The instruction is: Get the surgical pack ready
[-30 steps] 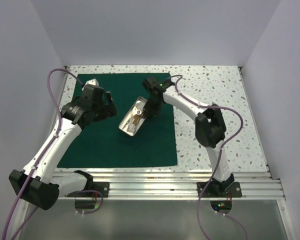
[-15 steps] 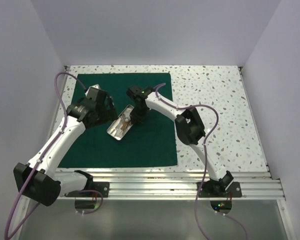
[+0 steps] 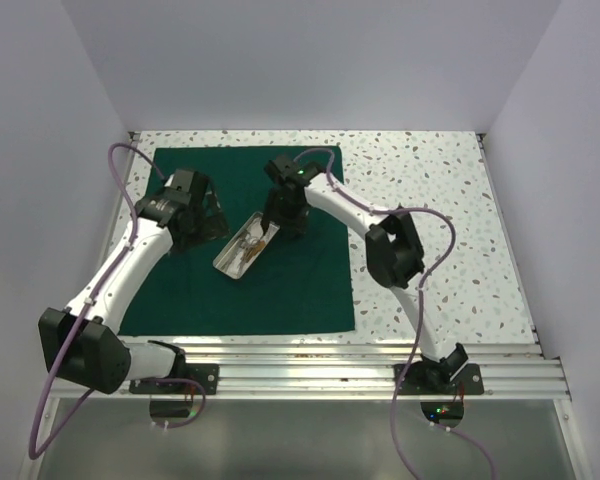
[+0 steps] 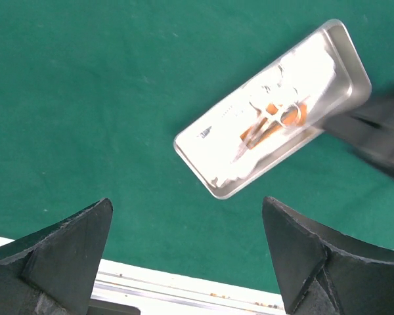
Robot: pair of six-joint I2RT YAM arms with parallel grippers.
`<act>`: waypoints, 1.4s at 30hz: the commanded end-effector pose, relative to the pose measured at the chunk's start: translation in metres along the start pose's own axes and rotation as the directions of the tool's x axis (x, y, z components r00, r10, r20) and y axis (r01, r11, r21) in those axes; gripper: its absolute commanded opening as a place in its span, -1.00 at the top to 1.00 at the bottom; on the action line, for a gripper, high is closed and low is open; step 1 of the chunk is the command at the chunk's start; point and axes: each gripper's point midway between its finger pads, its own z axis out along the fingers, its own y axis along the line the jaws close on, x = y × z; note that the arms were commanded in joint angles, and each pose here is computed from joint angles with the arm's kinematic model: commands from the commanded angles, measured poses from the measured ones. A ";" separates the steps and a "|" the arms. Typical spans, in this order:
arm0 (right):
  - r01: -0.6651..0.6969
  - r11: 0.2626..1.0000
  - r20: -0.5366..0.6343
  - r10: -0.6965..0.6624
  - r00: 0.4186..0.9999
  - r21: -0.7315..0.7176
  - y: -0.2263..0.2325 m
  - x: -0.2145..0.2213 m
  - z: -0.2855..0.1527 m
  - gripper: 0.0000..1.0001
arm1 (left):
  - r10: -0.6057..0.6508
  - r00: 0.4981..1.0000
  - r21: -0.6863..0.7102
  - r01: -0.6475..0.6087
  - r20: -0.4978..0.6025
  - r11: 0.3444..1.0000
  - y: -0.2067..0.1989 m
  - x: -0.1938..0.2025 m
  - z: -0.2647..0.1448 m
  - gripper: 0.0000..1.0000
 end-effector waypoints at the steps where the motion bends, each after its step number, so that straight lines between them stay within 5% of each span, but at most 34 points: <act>1: 0.246 0.964 0.194 -0.224 0.955 -0.102 -0.018 -0.071 -0.073 -0.32 | -0.093 0.996 -0.022 0.093 0.012 0.995 0.010 -0.016 -0.001 -0.98; 7: 0.382 0.903 0.259 -0.327 0.909 -0.199 -0.032 -0.141 -0.048 0.14 | -0.282 0.954 -0.014 0.282 -0.097 0.959 0.018 -0.012 0.044 -0.85; 11: 0.394 0.898 0.269 -0.337 0.902 -0.195 -0.032 -0.161 -0.027 1.00 | -0.330 0.935 -0.106 0.318 -0.129 0.942 0.033 -0.020 0.076 -0.67; 16: 0.349 0.925 0.270 -0.301 0.915 -0.151 -0.060 -0.177 -0.003 1.00 | -0.295 0.944 -0.179 0.268 -0.145 0.947 0.039 -0.028 0.113 -0.24; 23: 0.180 0.984 0.177 -0.176 0.968 -0.002 -0.146 -0.163 0.018 1.00 | -0.308 0.894 -0.207 0.250 -0.327 0.946 0.024 0.005 0.176 -0.05; 32: -0.083 0.968 0.016 0.081 0.997 0.236 -0.286 -0.077 0.003 1.00 | -0.081 0.881 -0.064 0.058 -0.465 0.996 -0.045 0.007 0.225 0.01; 42: -0.109 0.959 -0.068 0.131 0.989 0.262 -0.323 0.002 -0.041 1.00 | 0.070 0.948 0.127 -0.032 -0.310 0.991 -0.088 -0.048 0.199 -0.12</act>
